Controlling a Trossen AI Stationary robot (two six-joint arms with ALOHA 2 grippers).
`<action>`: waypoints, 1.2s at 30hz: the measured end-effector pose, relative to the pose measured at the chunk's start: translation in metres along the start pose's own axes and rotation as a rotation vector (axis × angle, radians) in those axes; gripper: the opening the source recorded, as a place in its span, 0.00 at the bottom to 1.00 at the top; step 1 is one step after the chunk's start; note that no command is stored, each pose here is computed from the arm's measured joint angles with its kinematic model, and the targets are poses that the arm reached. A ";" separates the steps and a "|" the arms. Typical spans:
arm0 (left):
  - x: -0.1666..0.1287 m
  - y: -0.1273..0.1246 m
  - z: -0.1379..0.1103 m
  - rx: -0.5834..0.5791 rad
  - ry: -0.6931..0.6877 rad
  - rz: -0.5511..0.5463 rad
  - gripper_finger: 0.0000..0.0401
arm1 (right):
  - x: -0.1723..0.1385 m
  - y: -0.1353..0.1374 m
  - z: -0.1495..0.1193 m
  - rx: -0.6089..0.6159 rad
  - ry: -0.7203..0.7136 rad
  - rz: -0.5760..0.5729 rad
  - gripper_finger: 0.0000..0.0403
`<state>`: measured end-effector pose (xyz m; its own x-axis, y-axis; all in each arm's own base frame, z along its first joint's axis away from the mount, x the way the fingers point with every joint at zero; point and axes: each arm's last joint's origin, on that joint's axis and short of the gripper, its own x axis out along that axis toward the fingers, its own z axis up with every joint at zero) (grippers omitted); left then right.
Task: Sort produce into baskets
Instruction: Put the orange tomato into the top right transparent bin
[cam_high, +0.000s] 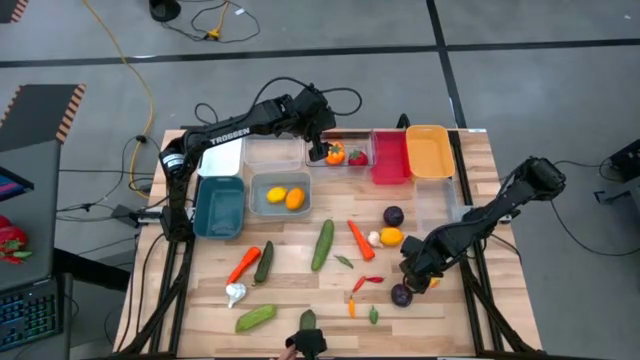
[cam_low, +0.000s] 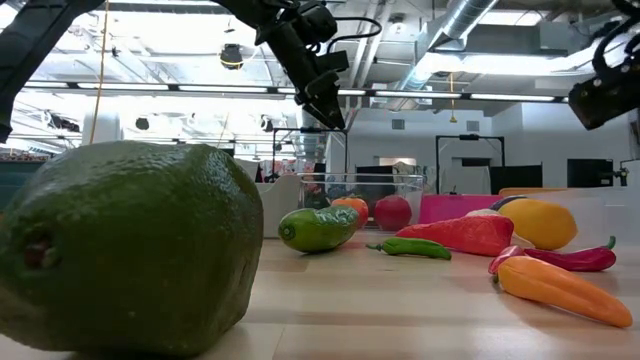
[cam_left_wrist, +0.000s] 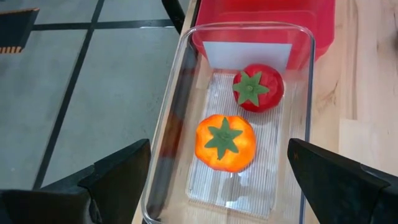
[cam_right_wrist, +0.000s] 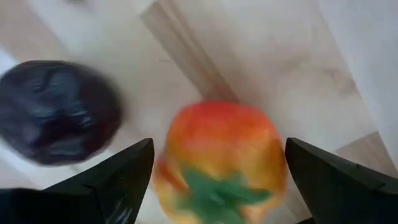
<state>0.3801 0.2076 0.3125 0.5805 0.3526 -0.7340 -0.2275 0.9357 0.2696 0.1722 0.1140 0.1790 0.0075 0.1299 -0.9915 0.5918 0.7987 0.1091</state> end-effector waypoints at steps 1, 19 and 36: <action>0.000 0.000 0.000 0.000 0.000 0.000 0.91 | 0.001 0.000 0.000 0.001 0.001 -0.002 0.95; 0.000 0.000 0.000 0.000 0.001 0.000 0.91 | 0.001 0.000 -0.001 -0.016 0.005 -0.005 0.74; 0.000 0.000 0.000 0.000 0.001 0.000 0.91 | 0.000 0.000 -0.001 -0.015 0.004 -0.004 0.74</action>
<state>0.3800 0.2077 0.3125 0.5796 0.3527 -0.7346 -0.2276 0.9357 0.2696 0.1711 0.1143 0.1786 0.0015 0.1290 -0.9916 0.5796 0.8080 0.1060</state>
